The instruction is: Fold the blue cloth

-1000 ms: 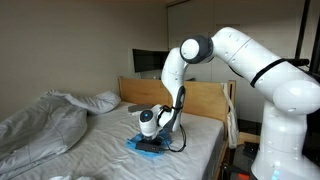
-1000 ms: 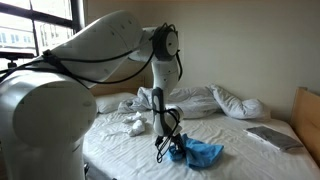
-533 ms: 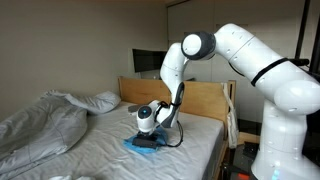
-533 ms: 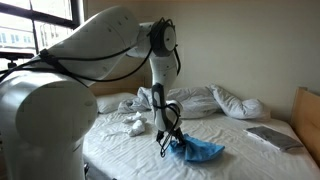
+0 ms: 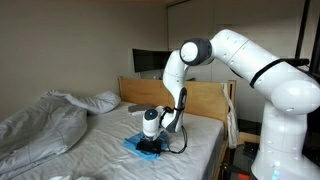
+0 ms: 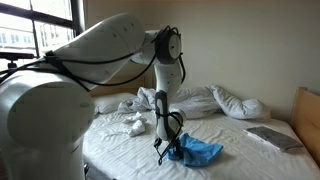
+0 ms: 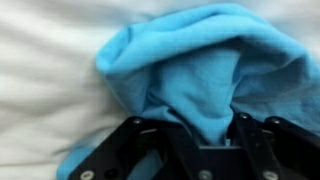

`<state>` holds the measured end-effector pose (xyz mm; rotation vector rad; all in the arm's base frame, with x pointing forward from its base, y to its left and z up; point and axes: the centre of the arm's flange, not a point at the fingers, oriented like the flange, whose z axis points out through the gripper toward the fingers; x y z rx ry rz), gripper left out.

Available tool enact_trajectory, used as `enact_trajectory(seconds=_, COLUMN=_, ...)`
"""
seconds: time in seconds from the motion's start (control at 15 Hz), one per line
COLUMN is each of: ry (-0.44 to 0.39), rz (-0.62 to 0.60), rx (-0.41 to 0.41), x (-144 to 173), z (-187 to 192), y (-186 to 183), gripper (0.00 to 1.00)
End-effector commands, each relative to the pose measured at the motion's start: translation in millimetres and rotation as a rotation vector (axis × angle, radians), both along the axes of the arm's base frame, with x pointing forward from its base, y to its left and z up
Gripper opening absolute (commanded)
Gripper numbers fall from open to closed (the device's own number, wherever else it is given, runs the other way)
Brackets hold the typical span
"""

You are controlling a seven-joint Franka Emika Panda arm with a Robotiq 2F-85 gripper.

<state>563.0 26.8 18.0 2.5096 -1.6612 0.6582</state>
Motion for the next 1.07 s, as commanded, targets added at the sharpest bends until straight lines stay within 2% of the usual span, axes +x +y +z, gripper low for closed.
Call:
enact_trajectory(seconds=0.0, ry=0.066, rz=0.038, rx=0.165, x=-10, z=-19, y=-16, gripper=0.77)
enact_trajectory(seconds=0.2, ry=0.085, rz=0.118, rx=0.212, x=-17, z=-19, y=-20, gripper=0.95)
enact_trajectory(seconds=0.27, ry=0.066, rz=0.120, rx=0.216, x=-17, z=-15, y=-24, gripper=1.00)
enact_trajectory(seconds=0.4, ry=-0.037, rz=0.145, rx=0.223, x=-13, z=2, y=-23, gripper=1.00)
enact_trajectory(seconds=0.67, ry=-0.172, rz=0.264, rx=0.245, x=2, z=51, y=0, gripper=1.00)
enact_trajectory(seconds=0.8, ry=-0.203, rz=0.294, rx=0.245, x=13, z=75, y=12, gripper=1.00)
enact_trajectory(seconds=1.0, ry=-0.212, rz=0.323, rx=0.246, x=20, z=89, y=32, gripper=1.00)
